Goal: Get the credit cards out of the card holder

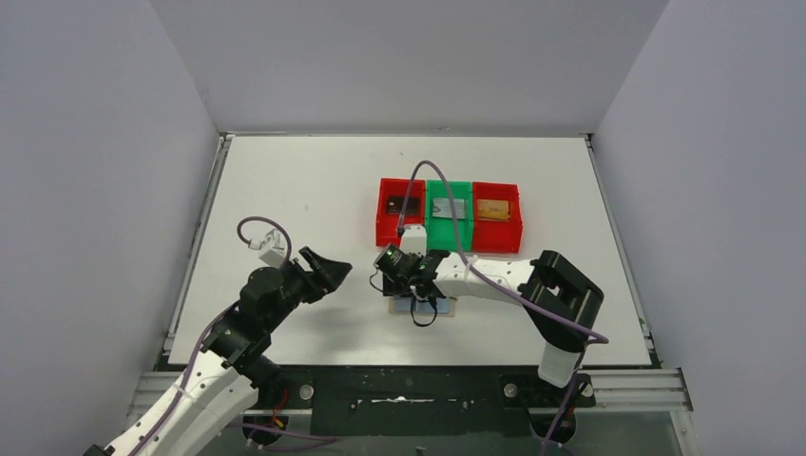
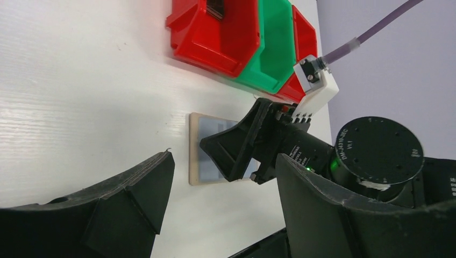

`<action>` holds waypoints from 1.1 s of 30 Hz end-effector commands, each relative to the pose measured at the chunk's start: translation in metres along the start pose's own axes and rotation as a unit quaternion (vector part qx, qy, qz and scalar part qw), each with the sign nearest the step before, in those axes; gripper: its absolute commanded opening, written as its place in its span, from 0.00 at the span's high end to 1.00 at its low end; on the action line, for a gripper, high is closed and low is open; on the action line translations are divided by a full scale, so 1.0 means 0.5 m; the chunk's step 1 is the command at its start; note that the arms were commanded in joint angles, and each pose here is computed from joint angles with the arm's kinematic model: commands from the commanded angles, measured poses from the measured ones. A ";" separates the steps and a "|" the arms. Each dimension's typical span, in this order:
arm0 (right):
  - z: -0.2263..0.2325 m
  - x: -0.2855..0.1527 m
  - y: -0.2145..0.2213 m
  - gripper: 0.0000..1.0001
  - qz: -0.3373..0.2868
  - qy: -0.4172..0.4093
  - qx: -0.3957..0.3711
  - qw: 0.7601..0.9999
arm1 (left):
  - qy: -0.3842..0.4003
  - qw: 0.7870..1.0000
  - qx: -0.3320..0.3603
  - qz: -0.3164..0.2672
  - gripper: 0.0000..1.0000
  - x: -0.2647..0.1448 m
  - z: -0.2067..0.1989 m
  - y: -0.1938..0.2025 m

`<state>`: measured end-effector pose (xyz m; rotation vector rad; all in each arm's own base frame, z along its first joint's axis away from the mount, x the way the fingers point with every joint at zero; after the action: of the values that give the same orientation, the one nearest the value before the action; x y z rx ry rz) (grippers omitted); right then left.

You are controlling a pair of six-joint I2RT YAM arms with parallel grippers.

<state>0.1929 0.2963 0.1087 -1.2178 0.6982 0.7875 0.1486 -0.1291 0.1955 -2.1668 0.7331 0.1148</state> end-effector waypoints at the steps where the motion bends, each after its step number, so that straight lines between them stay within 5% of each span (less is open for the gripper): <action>1: -0.002 0.008 0.001 0.35 -0.015 0.032 -0.012 0.999 | -0.022 0.999 -0.007 -0.036 0.31 -0.013 -0.001 -0.026; 12: -0.014 0.040 0.026 0.62 0.020 0.028 -0.007 0.999 | -0.014 0.999 -0.011 -0.027 0.31 -0.007 -0.003 -0.019; 18: -0.013 0.039 0.020 0.93 0.031 -0.016 0.012 0.999 | -0.002 1.000 -0.008 -0.015 0.31 0.000 -0.007 -0.014; 24: -0.020 0.037 0.015 1.00 0.038 -0.047 0.031 0.998 | 0.016 1.000 -0.006 0.012 0.31 0.016 -0.011 0.000; 33: -0.042 0.011 -0.012 1.00 0.036 -0.221 0.119 0.967 | 0.053 0.997 -0.001 0.048 0.31 0.038 -0.022 0.017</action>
<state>0.1955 0.2694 0.0830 -0.9548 0.6311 0.9060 0.1525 -0.1408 0.1770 -2.1296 0.8585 0.1892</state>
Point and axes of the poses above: each gripper's point midway between its finger pads, its own x axis out along the fingers, its own z axis along the line the jaws close on, y = z × x, the point moved 8 cm from there along -x, back along the fingers, and after that the axes turned 10 degrees about x, right-handed, at the moved point
